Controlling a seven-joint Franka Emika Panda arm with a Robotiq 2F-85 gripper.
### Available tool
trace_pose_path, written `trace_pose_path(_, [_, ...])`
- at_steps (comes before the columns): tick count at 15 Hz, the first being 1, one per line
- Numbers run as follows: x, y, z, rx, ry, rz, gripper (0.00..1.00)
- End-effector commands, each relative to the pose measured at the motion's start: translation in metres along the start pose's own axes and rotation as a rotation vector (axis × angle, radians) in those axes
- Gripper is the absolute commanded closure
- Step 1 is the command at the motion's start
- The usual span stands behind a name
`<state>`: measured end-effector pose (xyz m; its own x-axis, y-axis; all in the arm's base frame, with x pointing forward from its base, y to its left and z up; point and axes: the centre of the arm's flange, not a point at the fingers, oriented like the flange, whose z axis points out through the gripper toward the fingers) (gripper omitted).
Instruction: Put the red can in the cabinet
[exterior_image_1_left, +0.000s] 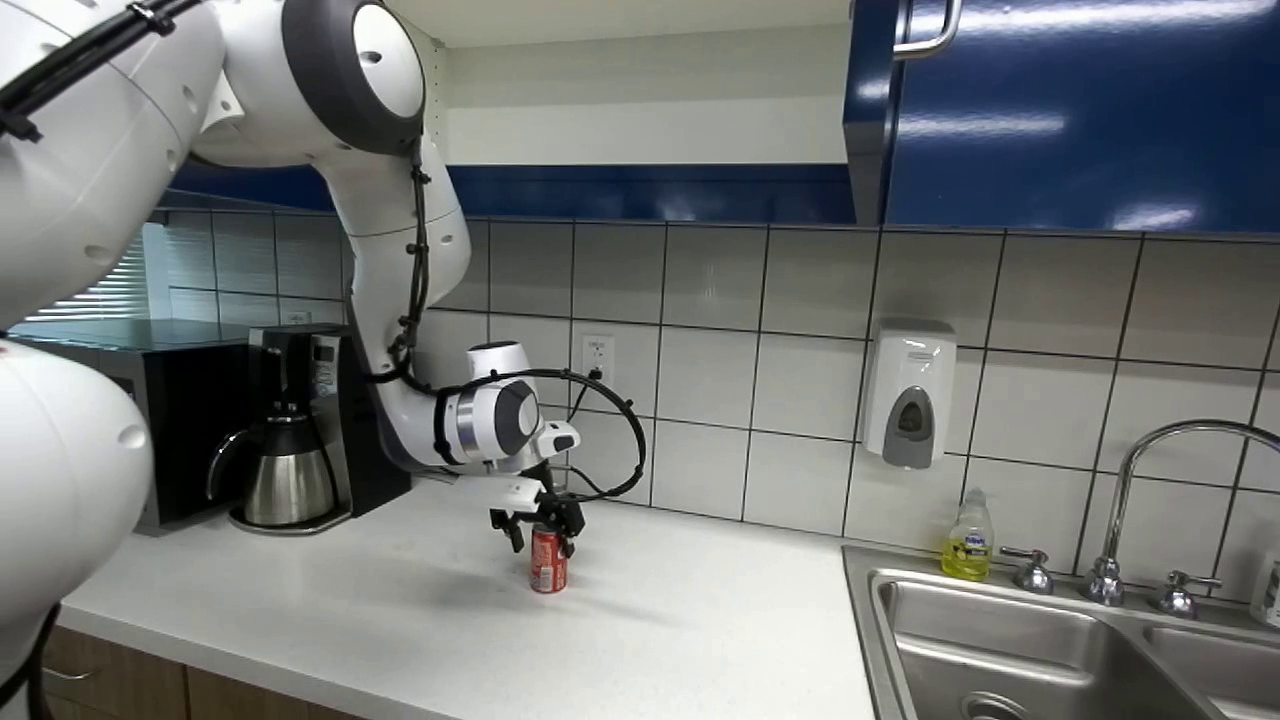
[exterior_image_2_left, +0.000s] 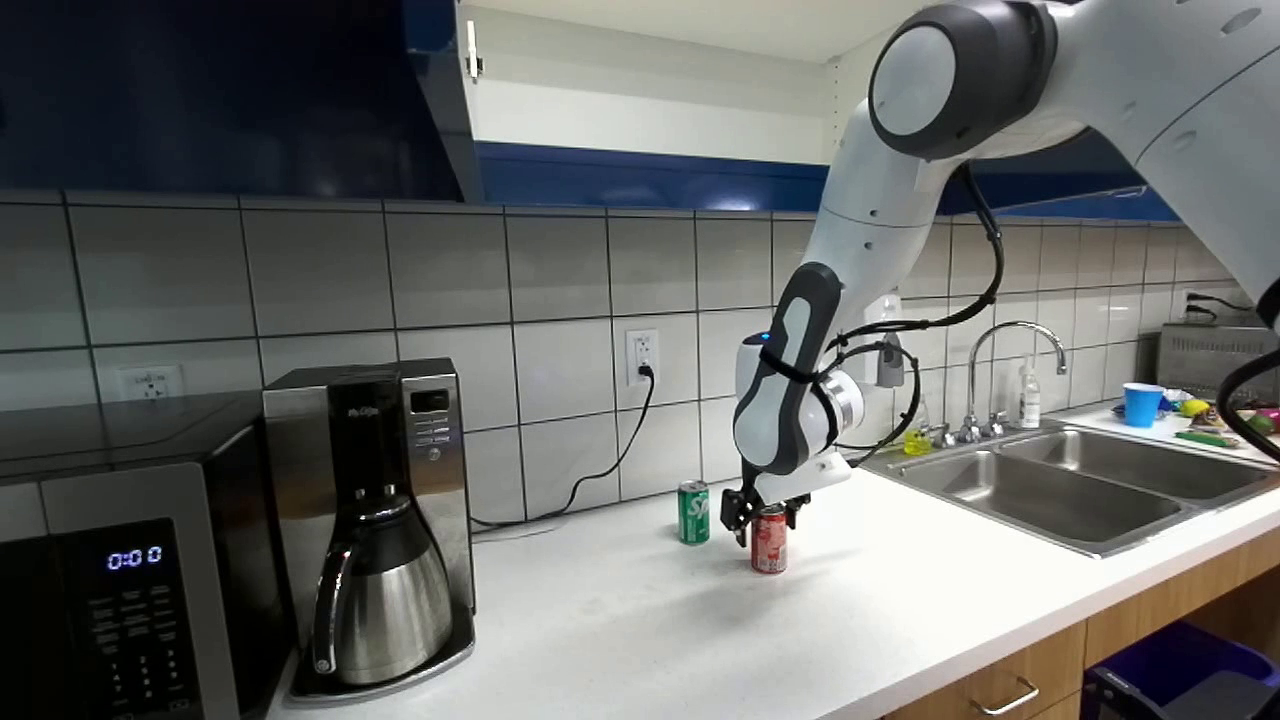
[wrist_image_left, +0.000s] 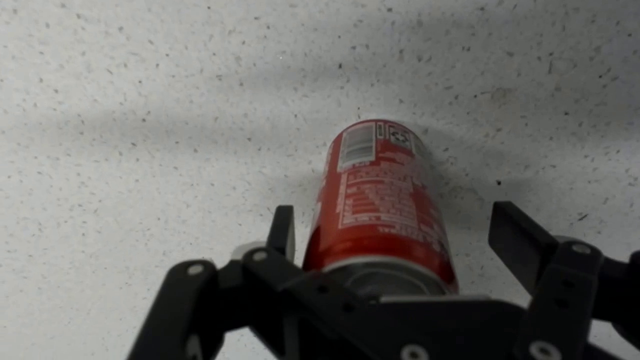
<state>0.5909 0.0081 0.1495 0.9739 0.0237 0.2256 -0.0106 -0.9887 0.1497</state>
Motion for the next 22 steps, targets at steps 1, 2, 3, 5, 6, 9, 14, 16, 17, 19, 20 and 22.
trace_pose_path(1, [0.008,0.000,0.002,-0.010,0.024,0.031,0.22])
trace_pose_path(2, [0.009,0.000,0.002,-0.012,0.024,0.037,0.26])
trace_pose_path(3, [0.010,0.002,0.002,-0.013,0.027,0.040,0.32])
trace_pose_path(5, [0.012,0.004,0.002,-0.014,0.025,0.043,0.51])
trace_pose_path(6, [0.013,0.004,0.002,-0.014,0.026,0.047,0.58])
trace_pose_path(9, [0.014,0.006,0.002,-0.015,0.017,0.061,0.61])
trace_pose_path(14, [0.018,0.012,-0.013,-0.020,0.004,0.079,0.61])
trace_pose_path(16, [0.022,0.014,-0.027,-0.023,0.006,0.082,0.61])
trace_pose_path(17, [0.025,0.015,-0.037,-0.023,0.006,0.081,0.61])
trace_pose_path(19, [0.030,0.014,-0.055,-0.024,0.009,0.079,0.61])
trace_pose_path(20, [0.033,0.013,-0.066,-0.025,0.012,0.077,0.61])
trace_pose_path(22, [0.036,0.012,-0.087,-0.025,0.014,0.073,0.61])
